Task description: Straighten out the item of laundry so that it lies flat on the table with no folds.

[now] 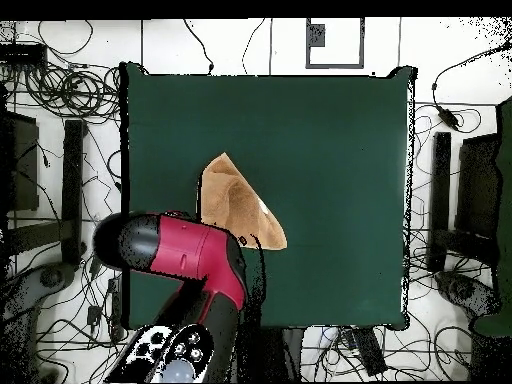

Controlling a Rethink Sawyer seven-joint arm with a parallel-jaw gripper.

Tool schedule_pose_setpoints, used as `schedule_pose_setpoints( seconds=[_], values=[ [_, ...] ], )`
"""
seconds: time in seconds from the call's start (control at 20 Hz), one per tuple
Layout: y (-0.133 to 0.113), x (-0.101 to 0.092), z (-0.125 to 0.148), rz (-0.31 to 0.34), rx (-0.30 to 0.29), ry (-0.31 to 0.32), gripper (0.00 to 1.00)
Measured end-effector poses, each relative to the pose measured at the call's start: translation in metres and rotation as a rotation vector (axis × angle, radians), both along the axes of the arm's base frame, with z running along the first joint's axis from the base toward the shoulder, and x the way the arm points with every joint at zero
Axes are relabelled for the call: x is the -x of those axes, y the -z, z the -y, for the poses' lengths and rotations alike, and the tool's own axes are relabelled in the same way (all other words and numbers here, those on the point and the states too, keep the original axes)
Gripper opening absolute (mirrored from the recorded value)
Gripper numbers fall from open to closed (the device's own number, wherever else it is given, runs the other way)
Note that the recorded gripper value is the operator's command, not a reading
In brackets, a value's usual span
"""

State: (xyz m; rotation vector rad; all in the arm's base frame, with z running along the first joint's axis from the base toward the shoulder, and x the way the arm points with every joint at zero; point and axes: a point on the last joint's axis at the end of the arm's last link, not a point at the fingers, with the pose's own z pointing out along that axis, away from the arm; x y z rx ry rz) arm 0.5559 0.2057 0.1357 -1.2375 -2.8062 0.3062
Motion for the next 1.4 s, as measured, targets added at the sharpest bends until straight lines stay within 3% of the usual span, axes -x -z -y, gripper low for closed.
schedule_pose_setpoints(
  seconds=[0.35,0.65,1.0,1.4],
  values=[
    [0.005,-0.011,0.002,0.054,0.002,0.004,0.00],
    [0.017,-0.021,-0.014,0.066,0.002,0.013,0.00],
    [0.036,-0.041,-0.035,0.092,-0.008,0.107,0.00],
    [0.069,-0.076,-0.063,0.150,0.006,0.235,0.00]
  ],
)
